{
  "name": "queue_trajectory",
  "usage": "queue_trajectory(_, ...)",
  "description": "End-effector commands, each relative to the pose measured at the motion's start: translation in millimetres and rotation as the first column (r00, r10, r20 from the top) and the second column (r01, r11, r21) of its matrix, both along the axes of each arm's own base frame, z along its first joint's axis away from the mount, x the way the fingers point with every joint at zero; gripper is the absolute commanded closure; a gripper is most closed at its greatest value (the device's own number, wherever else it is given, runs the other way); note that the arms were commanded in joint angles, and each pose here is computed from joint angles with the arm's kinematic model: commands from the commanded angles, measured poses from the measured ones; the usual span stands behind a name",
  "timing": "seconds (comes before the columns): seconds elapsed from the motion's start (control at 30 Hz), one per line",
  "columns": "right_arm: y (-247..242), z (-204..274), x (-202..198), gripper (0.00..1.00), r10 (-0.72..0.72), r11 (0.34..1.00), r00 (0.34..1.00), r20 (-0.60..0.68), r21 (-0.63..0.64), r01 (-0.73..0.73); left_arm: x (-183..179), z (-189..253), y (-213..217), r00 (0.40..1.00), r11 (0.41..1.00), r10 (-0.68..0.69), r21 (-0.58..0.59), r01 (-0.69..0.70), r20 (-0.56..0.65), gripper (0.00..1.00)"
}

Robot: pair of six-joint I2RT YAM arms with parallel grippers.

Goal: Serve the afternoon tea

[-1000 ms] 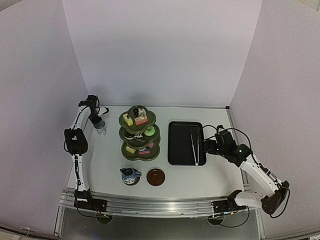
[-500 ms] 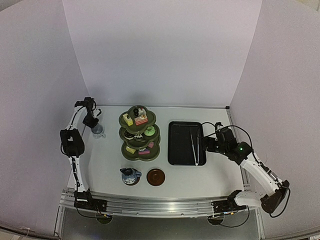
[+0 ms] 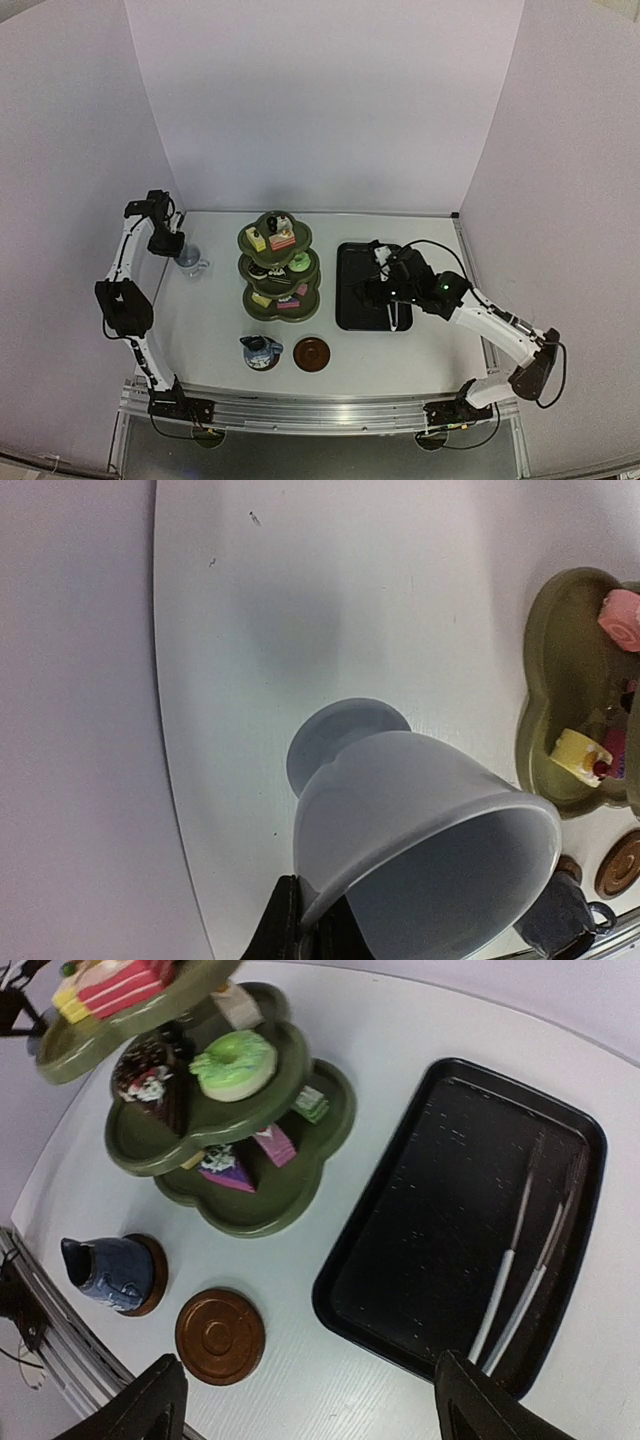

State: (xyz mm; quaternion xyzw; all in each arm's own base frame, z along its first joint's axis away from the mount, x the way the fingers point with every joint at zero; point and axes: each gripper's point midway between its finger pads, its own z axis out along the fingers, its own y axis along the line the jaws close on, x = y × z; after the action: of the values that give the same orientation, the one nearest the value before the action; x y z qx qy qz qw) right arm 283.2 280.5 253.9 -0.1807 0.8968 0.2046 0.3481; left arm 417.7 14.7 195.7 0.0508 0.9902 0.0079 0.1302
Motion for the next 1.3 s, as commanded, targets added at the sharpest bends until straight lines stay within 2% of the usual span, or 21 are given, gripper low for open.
queue_trajectory(0.0, 81, 27, -16, 0.18, 0.26, 0.965, 0.955, 0.14, -0.056, -0.254, -55, 45, -34, 0.999, 0.996, -0.022, -0.086, 0.02, -0.031, 1.0)
queue_trajectory(0.1, 133, 24, -28, 0.18, 0.378, 0.924, 0.906, 0.192, -0.138, -0.357, -79, 52, -59, 0.989, 0.989, -0.144, -0.048, 0.143, -0.023, 1.0)
queue_trajectory(0.2, 176, 18, -32, 0.19, 0.426, 0.899, 0.872, 0.242, -0.216, -0.38, -95, 53, -79, 0.973, 0.973, -0.227, -0.046, 0.226, -0.039, 1.0)
queue_trajectory(0.27, 209, 10, -38, 0.19, 0.483, 0.869, 0.834, 0.267, -0.266, -0.418, -101, 55, -84, 0.973, 0.972, -0.228, -0.071, 0.225, -0.043, 1.0)
queue_trajectory(0.33, 235, 15, -38, 0.19, 0.491, 0.866, 0.816, 0.304, -0.269, -0.421, -105, 57, -84, 0.974, 0.973, -0.223, -0.078, 0.219, -0.049, 1.0)
queue_trajectory(0.5, 286, -2, -26, 0.19, 0.474, 0.877, 0.81, 0.345, -0.268, -0.399, -122, 67, -87, 0.966, 0.965, -0.253, -0.089, 0.248, -0.048, 1.0)
queue_trajectory(0.67, 311, -6, -6, 0.19, 0.431, 0.899, 0.802, 0.414, -0.266, -0.346, -145, 64, -95, 0.947, 0.949, -0.309, -0.087, 0.302, -0.09, 1.0)
queue_trajectory(1.07, 342, -18, 7, 0.23, 0.449, 0.894, 0.724, 0.524, -0.271, -0.358, -175, 62, -110, 0.917, 0.921, -0.385, -0.096, 0.376, -0.103, 1.0)
queue_trajectory(1.17, 346, -22, 7, 0.27, 0.455, 0.891, 0.719, 0.525, -0.265, -0.37, -180, 58, -113, 0.909, 0.915, -0.402, -0.092, 0.393, -0.109, 1.0)
queue_trajectory(1.27, 348, -28, 7, 0.38, 0.469, 0.883, 0.717, 0.516, -0.269, -0.384, -182, 59, -113, 0.902, 0.908, -0.419, -0.075, 0.413, -0.101, 1.0)
